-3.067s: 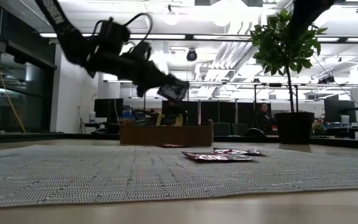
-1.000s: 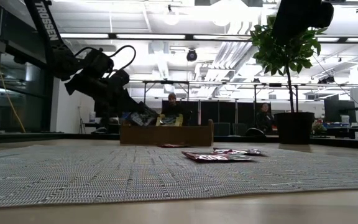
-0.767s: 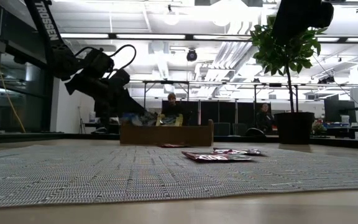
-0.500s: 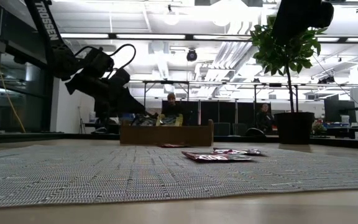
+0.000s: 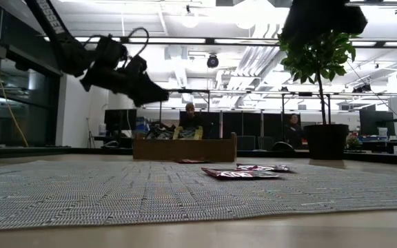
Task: Pick & Place Tea
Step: Put the red tea bag into the right section of the wooden organizer
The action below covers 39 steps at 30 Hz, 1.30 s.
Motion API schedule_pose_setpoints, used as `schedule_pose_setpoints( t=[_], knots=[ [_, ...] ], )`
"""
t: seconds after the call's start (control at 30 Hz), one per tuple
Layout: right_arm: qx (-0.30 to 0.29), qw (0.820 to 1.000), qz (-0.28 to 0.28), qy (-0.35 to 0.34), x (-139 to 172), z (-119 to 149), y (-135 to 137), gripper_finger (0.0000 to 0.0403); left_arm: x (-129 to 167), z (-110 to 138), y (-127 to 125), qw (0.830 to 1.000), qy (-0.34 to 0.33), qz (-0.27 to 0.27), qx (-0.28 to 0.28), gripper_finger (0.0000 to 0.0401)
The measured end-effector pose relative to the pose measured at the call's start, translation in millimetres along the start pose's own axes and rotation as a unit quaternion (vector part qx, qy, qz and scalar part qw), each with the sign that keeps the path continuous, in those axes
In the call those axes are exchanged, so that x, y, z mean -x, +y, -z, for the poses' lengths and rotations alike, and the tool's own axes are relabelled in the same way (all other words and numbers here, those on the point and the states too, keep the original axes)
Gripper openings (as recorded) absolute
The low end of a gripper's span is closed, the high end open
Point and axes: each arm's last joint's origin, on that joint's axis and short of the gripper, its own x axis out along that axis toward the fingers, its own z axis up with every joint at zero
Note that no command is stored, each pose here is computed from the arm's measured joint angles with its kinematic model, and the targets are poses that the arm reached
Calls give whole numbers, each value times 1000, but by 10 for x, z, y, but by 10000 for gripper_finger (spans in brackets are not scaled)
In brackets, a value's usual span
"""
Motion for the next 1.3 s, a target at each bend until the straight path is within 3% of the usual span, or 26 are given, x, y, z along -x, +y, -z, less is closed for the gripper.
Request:
schedule_pose_setpoints(
  t=[0.2,0.3,0.43,0.67,0.93,1.1,1.3],
  knots=[
    [-9,1000,12,14,-442,197,251,45,142,-187,-122,1000,-5,6,-22,182],
    [-15,1000,22,14,-667,315,346,8,161,-188,-252,999,25,24,-25,182],
    [-22,999,25,-8,-941,438,460,6,137,-150,-507,995,75,52,-47,182],
    [-9,998,36,-45,-1394,542,536,2,1,159,-1003,984,143,85,-62,182],
    [1,997,63,-52,-1606,451,448,1,-130,413,-1470,974,197,57,-96,177],
    [-31,998,56,-29,-1649,402,415,1,-273,494,-1660,974,180,49,-126,126],
    [-69,997,47,6,-1623,306,363,0,-412,696,-1675,974,203,13,-99,14]
  ],
)
